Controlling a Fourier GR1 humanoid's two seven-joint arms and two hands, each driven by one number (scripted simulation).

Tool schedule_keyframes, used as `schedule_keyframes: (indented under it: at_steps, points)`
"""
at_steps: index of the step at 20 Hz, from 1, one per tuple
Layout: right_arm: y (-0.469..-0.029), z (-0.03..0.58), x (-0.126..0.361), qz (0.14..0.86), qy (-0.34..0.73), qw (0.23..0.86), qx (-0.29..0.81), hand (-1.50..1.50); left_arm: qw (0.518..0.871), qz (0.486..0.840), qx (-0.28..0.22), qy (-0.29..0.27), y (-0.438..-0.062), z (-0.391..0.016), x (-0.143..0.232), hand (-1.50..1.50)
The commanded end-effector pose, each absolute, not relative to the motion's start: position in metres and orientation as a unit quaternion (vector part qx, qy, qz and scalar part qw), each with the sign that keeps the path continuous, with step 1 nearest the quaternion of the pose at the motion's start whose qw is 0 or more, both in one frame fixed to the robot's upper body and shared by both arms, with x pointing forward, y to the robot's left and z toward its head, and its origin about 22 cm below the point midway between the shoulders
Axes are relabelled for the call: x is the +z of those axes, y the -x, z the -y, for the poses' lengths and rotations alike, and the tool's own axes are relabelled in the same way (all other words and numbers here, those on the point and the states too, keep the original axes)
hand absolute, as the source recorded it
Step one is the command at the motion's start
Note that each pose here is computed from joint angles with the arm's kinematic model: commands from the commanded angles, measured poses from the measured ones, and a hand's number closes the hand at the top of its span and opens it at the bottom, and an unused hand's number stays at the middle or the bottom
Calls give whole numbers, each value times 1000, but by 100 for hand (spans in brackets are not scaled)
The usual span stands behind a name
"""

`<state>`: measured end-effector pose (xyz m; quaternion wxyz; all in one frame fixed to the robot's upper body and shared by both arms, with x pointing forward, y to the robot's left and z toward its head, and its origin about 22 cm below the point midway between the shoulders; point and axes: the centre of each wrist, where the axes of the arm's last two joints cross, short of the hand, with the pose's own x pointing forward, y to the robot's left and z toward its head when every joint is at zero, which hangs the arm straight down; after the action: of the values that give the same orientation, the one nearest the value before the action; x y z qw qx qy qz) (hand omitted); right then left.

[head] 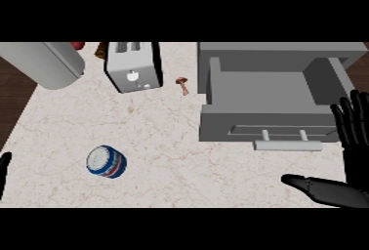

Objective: Pick up the can, place it into the drawer and close the drawer

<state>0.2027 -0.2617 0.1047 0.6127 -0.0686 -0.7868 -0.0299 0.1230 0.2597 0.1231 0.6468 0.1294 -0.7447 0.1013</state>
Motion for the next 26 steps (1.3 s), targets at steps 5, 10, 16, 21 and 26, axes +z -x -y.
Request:
schedule_keyframes:
  at_steps: [5, 10, 16, 21, 26]
  points:
    - [-207, 264, 123, 778, 76, 623, -34, -150, 657, 734, 109, -130, -122, -264, 129, -150]
    - [-175, 275, 86, 782, 74, 618, -32, -150, 677, 720, 97, -120, -149, -249, 99, -150]
    - [-189, 269, 109, 795, 80, 601, -27, -150, 692, 705, 95, -126, -156, -234, 63, -150]
    - [-181, 283, 110, 792, 78, 605, -33, -150, 696, 696, 103, -146, -149, -229, 27, -150]
    - [-170, 309, 123, 788, 74, 611, -19, -150, 702, 686, 97, -162, -161, -223, -8, -150]
